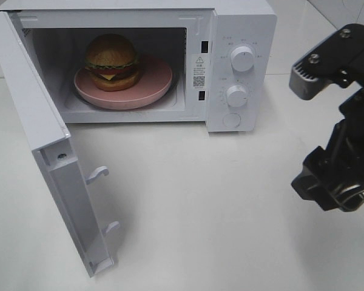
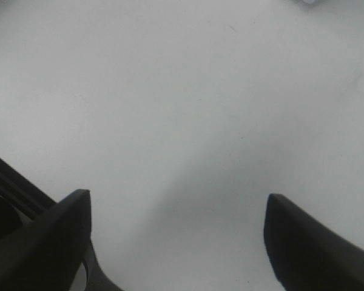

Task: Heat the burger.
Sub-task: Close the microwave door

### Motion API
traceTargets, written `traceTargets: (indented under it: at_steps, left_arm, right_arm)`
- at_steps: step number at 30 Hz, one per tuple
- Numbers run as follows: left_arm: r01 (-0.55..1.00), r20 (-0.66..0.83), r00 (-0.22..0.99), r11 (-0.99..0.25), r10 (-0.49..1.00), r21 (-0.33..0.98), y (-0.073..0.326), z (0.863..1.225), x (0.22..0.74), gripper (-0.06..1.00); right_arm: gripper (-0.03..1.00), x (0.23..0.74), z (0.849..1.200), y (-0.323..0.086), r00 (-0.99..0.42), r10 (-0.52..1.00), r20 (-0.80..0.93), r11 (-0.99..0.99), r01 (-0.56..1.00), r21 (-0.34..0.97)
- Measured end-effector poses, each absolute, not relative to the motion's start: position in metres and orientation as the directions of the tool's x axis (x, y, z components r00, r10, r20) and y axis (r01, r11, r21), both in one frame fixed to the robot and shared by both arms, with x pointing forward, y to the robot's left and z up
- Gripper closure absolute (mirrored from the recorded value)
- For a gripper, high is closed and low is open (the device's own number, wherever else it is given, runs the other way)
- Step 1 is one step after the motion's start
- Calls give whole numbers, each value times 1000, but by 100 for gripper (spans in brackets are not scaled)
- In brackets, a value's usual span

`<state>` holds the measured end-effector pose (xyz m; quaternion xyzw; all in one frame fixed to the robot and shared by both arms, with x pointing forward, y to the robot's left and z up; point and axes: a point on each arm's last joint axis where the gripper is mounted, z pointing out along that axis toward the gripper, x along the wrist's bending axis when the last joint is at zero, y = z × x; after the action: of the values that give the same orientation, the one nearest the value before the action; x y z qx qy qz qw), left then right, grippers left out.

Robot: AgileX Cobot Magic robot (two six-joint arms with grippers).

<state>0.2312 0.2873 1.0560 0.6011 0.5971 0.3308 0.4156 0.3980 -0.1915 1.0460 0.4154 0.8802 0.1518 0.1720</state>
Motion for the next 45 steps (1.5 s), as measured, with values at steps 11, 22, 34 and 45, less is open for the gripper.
traceTargets:
  at_steps: [11,22,34,45]
  left_arm:
    - [443,-99,68,59,993,895,287,1056,231,-3]
    - [443,-99,68,59,993,895,287,1056,231,-3]
    - [443,-99,68,59,993,895,287,1056,231,-3]
    - [443,-99,68,59,993,895,287,1056,231,-3]
  right_arm:
    - [21,366,1074,-219,-529,834,-154,531,699,479]
    - [21,350,1083,-260,-309,946,-95,310,780,544]
    - [21,304,1062,-294,-103,994,-48,109,754,647]
    - [21,265,1048,-304,6,1000,12,-13,635,772]
